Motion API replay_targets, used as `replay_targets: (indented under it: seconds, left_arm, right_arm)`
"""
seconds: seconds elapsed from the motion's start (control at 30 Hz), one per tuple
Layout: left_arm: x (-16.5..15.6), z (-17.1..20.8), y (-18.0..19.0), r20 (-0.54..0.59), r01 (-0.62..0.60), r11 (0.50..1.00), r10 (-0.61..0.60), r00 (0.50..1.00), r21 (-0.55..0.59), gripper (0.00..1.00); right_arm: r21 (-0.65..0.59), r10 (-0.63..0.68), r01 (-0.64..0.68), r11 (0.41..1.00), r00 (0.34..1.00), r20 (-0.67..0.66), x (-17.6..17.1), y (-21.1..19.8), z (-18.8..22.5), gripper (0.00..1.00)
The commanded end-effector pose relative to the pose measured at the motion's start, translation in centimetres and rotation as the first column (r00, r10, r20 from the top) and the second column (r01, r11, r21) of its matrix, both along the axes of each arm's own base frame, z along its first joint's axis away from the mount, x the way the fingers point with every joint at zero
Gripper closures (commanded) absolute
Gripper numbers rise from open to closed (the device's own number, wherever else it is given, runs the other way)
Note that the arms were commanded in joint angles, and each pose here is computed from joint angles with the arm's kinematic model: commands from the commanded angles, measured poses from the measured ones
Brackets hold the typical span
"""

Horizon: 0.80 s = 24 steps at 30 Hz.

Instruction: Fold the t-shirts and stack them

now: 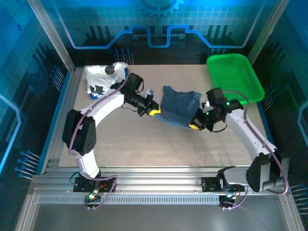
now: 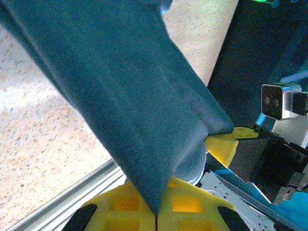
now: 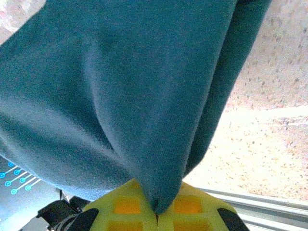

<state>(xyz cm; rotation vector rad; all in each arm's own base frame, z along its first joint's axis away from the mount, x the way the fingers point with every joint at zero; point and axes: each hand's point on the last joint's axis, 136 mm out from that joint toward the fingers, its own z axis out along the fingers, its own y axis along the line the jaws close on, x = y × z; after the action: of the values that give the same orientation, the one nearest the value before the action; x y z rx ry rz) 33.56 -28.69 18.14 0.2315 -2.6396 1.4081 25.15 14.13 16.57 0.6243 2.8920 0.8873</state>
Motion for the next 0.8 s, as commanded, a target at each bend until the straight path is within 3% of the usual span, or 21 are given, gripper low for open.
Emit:
replay_targets:
  seconds: [0.0,0.23,0.77]
  left_arm:
    - [1.4,0.8,-0.3,-0.020,0.013,0.999,-0.014,1.000,-0.037,1.00]
    - [5.6,0.9,-1.7,-0.005,-0.014,0.996,0.014,1.000,-0.088,1.00]
    - [12.9,-3.2,-1.9,-0.053,-0.110,0.987,0.105,0.993,-0.119,1.00]
  right_arm:
    - [-0.023,0.023,-0.023,0.999,1.000,-0.004,1.0,-1.0,0.8,1.00]
    - [-0.025,0.036,-0.035,0.999,0.999,0.035,5.7,-1.9,1.7,1.00]
    - [-0.022,0.017,-0.017,1.000,1.000,0.004,13.5,-4.4,-1.6,1.00]
